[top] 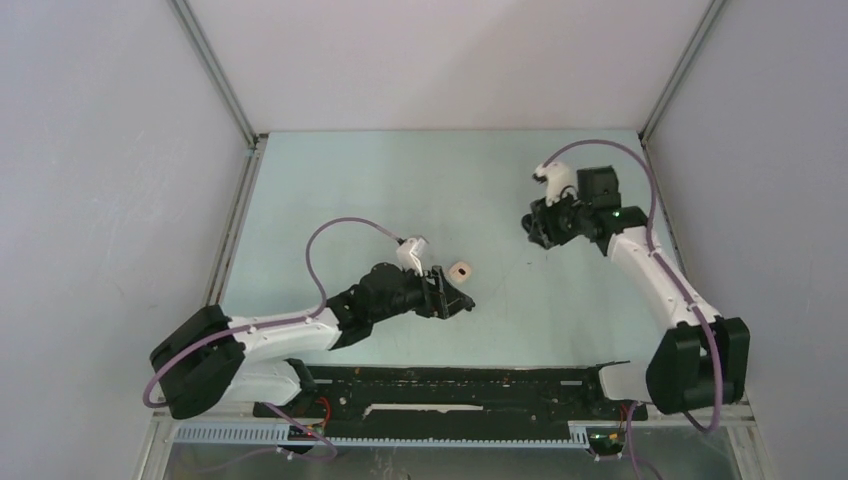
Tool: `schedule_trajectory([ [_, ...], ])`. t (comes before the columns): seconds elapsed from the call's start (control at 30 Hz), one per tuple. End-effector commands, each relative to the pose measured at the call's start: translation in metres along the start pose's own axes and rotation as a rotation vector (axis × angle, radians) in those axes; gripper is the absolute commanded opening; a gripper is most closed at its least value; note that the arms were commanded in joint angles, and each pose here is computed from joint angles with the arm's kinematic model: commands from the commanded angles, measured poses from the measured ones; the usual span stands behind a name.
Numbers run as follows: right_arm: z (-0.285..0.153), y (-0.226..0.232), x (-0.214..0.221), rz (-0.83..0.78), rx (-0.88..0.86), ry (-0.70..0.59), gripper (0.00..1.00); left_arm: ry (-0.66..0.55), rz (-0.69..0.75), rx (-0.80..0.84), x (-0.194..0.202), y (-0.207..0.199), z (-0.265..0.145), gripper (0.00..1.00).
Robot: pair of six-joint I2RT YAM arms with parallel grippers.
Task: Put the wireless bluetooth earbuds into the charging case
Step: Pass from the right arm to the left
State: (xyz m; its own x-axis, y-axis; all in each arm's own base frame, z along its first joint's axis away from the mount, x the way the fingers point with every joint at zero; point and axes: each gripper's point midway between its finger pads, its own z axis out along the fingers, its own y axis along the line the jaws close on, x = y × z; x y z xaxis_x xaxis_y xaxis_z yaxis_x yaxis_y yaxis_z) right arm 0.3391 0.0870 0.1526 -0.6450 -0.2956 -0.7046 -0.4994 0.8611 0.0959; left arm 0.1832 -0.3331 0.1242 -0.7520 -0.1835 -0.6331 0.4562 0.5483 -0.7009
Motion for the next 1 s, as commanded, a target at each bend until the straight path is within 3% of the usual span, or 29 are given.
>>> schedule_trajectory([
  [0.0, 0.002, 0.057, 0.010, -0.230, -0.142, -0.026, 0.33, -0.023, -0.015, 0.097, -0.027, -0.026, -0.014, 0.82],
  [0.33, -0.016, 0.143, 0.018, -0.488, -0.433, -0.113, 0.34, -0.020, -0.155, 0.209, -0.059, -0.041, -0.007, 0.77],
  [0.5, -0.012, 0.152, 0.026, -0.537, -0.458, -0.085, 0.34, 0.009, -0.199, 0.293, -0.059, -0.055, 0.004, 0.67],
  [0.97, -0.019, 0.172, 0.038, -0.590, -0.554, -0.071, 0.34, 0.014, -0.246, 0.323, -0.058, -0.054, 0.017, 0.61],
])
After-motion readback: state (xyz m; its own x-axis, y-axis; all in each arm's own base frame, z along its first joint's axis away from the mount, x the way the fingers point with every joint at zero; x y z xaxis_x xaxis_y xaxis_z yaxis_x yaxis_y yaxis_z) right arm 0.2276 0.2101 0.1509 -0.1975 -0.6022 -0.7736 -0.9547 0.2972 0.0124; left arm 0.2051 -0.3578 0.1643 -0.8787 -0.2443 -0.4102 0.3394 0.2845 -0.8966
